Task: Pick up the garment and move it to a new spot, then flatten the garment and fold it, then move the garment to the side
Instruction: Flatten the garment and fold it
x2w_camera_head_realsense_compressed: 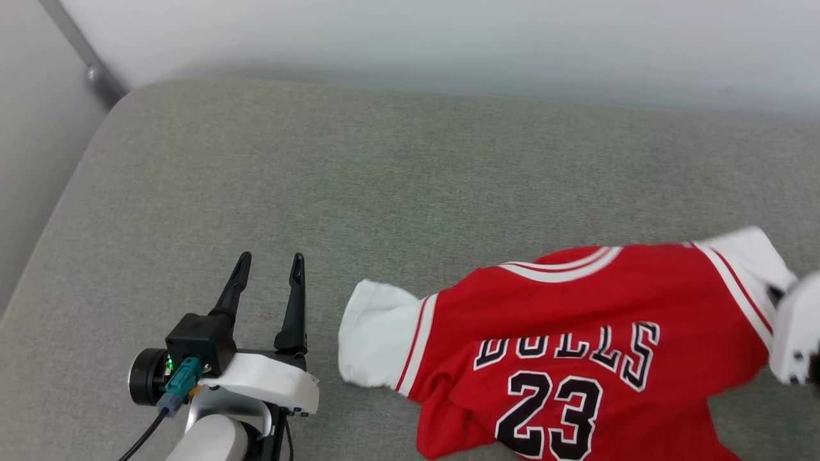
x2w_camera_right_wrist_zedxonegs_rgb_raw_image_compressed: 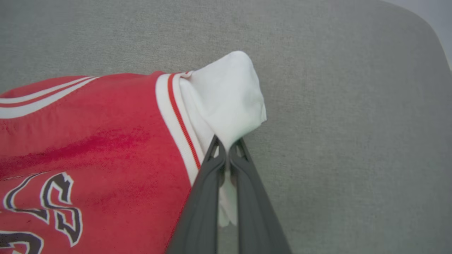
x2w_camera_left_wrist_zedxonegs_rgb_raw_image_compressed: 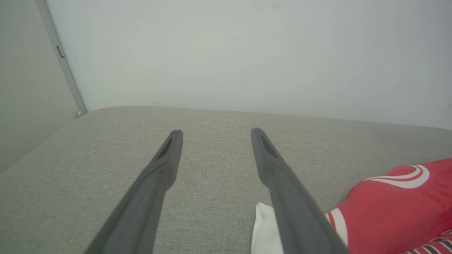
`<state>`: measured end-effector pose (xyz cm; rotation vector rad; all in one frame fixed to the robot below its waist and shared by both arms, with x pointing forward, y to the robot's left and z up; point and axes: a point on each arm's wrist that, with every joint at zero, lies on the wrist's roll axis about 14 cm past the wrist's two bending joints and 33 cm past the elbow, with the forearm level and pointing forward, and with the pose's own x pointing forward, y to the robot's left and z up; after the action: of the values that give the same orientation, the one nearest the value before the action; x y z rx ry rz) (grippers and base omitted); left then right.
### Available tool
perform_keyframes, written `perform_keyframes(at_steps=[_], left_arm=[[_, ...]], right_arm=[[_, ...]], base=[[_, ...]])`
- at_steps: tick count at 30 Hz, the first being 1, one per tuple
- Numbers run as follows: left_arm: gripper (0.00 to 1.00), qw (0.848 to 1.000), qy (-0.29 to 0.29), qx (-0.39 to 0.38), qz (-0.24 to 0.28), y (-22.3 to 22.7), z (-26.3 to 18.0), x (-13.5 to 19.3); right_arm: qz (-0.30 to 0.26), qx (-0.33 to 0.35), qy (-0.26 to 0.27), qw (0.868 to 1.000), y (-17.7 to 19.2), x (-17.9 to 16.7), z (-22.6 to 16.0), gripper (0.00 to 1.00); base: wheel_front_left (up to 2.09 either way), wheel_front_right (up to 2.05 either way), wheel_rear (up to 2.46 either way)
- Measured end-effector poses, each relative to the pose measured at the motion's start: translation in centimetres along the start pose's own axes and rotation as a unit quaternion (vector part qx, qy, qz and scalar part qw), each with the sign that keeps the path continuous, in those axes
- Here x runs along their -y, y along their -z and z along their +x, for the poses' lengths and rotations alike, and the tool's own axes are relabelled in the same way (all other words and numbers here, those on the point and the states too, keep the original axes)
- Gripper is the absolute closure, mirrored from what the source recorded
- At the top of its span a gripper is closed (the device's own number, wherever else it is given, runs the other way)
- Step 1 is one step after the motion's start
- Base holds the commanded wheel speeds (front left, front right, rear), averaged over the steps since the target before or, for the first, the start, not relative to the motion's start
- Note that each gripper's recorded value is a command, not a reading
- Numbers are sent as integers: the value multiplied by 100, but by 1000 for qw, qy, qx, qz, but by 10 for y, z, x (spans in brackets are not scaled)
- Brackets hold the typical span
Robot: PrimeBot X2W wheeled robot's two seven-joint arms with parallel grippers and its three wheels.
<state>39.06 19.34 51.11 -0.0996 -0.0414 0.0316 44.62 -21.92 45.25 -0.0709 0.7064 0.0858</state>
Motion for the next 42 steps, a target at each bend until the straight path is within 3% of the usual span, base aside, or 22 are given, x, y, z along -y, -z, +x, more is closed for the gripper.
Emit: perform_keyframes(at_steps=[7,8,9,18,23,28,34,42], left_arm=[[0,1000,10,-13,-3,6,1,7],[0,1000,10,-17,-3,8,1,6],[0,1000,9,-20,-3,9,0,5],[0,999,-4,-37,0,12,-19,-4],[0,1000,-5,-31,-1,2,-27,-5],[0,1000,-7,-26,3,-5,-33,-7],[0,999,-5,-33,4,-5,-35,-6],[0,998,9,-58,6,5,-33,1]], right_arm=[[98,-83,53,990,101,33,-15,100],[107,-90,53,989,111,31,-15,69],[118,-84,53,988,115,30,-15,0],[144,107,100,979,71,51,-39,0],[105,217,111,964,33,48,-66,0],[68,294,78,950,5,17,-86,0],[43,339,36,939,-10,-18,-107,0],[39,350,11,936,-5,-38,-124,0]], base=[[0,0,0],[0,0,0],[0,0,0],[0,0,0],[0,0,0],[0,0,0],[0,0,0],[0,0,0]])
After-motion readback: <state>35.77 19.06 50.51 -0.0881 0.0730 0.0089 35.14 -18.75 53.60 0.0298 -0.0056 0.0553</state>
